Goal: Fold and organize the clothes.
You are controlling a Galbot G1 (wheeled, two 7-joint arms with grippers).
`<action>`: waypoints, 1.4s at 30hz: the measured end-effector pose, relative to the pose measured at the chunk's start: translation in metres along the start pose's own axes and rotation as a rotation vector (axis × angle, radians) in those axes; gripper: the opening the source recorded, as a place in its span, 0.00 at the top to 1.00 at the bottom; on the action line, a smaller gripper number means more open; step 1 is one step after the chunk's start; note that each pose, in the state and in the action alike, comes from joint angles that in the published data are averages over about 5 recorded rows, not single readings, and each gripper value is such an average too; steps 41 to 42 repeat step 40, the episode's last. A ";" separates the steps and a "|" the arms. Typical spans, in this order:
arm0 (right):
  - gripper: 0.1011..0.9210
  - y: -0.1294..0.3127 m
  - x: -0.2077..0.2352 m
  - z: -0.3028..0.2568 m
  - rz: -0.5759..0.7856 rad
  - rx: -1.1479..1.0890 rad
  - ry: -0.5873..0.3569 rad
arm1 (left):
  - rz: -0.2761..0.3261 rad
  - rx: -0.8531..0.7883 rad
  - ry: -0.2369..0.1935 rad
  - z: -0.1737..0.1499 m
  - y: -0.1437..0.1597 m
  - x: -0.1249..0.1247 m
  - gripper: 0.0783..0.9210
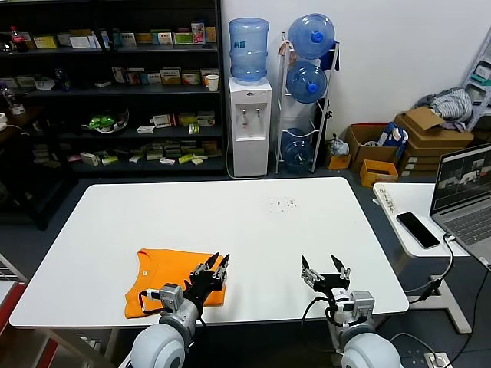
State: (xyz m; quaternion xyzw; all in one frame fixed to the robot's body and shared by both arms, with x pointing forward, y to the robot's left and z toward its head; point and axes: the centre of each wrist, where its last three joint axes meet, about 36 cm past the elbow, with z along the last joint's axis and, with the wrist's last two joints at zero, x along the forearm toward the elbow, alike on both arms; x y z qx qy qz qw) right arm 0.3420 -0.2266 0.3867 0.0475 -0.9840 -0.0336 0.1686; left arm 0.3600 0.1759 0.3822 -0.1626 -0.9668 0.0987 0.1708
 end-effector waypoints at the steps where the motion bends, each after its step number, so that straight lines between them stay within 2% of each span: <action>1: 0.12 -0.001 -0.001 0.001 -0.009 0.003 -0.009 | 0.002 -0.003 -0.014 0.000 0.000 0.004 0.55; 5: 0.12 -0.008 -0.002 0.007 -0.041 0.017 -0.047 | -0.030 -0.027 -0.081 0.009 0.016 0.026 0.41; 12: 0.12 -0.019 0.003 0.031 -0.082 0.056 -0.138 | -0.184 -0.139 -0.237 0.048 0.084 0.071 0.18; 17: 0.12 -0.026 0.007 0.048 -0.101 0.076 -0.210 | -0.243 -0.191 -0.344 0.069 0.113 0.096 0.12; 22: 0.12 -0.033 0.012 0.055 -0.111 0.092 -0.258 | -0.271 -0.200 -0.417 0.081 0.123 0.109 0.12; 27: 0.12 -0.038 0.016 0.060 -0.115 0.094 -0.283 | -0.279 -0.198 -0.452 0.088 0.127 0.119 0.12; 42: 0.12 -0.039 0.019 0.067 -0.121 0.093 -0.303 | -0.294 -0.203 -0.481 0.100 0.131 0.130 0.12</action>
